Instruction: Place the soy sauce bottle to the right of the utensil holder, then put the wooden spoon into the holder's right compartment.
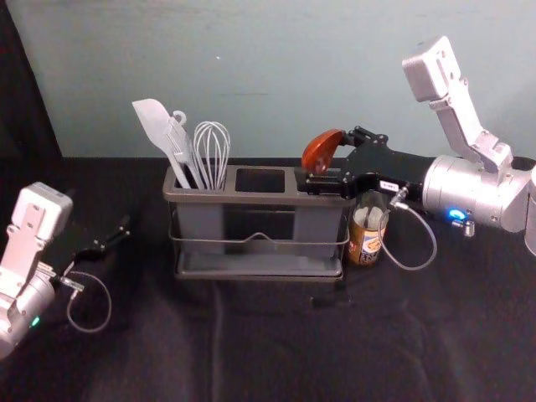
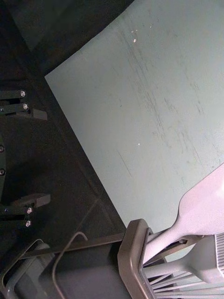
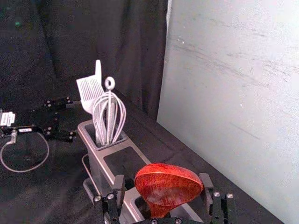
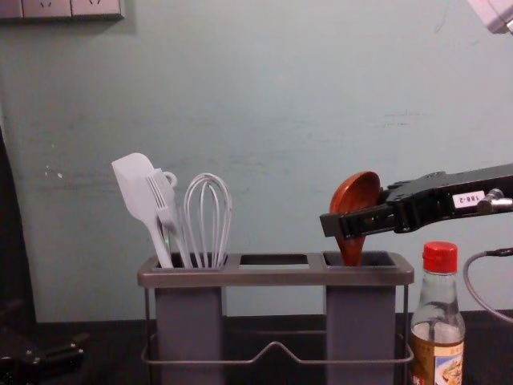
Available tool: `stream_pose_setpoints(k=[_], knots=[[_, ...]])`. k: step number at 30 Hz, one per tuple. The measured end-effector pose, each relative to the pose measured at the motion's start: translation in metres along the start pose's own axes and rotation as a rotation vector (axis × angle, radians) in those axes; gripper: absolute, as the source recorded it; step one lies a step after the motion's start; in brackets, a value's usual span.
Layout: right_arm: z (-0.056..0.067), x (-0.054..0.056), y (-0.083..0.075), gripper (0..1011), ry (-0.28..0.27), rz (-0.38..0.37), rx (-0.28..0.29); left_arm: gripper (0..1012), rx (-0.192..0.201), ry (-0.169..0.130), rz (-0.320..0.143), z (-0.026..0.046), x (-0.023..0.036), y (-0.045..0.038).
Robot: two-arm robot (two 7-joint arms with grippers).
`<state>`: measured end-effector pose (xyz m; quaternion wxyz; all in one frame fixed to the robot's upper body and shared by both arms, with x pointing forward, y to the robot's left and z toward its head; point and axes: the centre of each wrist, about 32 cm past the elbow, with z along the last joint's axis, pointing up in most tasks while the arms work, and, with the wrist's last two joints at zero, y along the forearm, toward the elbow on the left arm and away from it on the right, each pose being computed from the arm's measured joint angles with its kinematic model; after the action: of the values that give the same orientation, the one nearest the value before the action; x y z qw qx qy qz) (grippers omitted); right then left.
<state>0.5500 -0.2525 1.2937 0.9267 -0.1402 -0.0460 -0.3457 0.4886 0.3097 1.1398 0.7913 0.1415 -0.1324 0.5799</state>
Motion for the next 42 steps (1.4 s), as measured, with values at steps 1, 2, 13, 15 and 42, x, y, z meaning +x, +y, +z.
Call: stream_pose_setpoints(k=[1,2,13,15,42], knots=[[0.000,0.000,0.000,1004,0.000,0.000,0.000,1011,0.000,0.000,0.000,0.0000,0.0000,0.0000],[0.000,0.000,0.000,1004,0.000,0.000,0.000,1011,0.000,0.000,0.000,0.0000,0.0000,0.0000],[0.000,-0.001,0.000,1004,-0.004,0.000,0.000,1011,0.000,0.000,0.000,0.0000,0.0000,0.0000],[0.000,-0.005,-0.003,1004,-0.014,-0.020,0.009,1011,0.000,0.000,0.000,0.0000,0.0000,0.0000],[-0.032,-0.076,-0.055,1004,-0.079,-0.259,0.170,1011,0.000,0.000,0.000,0.0000,0.0000,0.0000]])
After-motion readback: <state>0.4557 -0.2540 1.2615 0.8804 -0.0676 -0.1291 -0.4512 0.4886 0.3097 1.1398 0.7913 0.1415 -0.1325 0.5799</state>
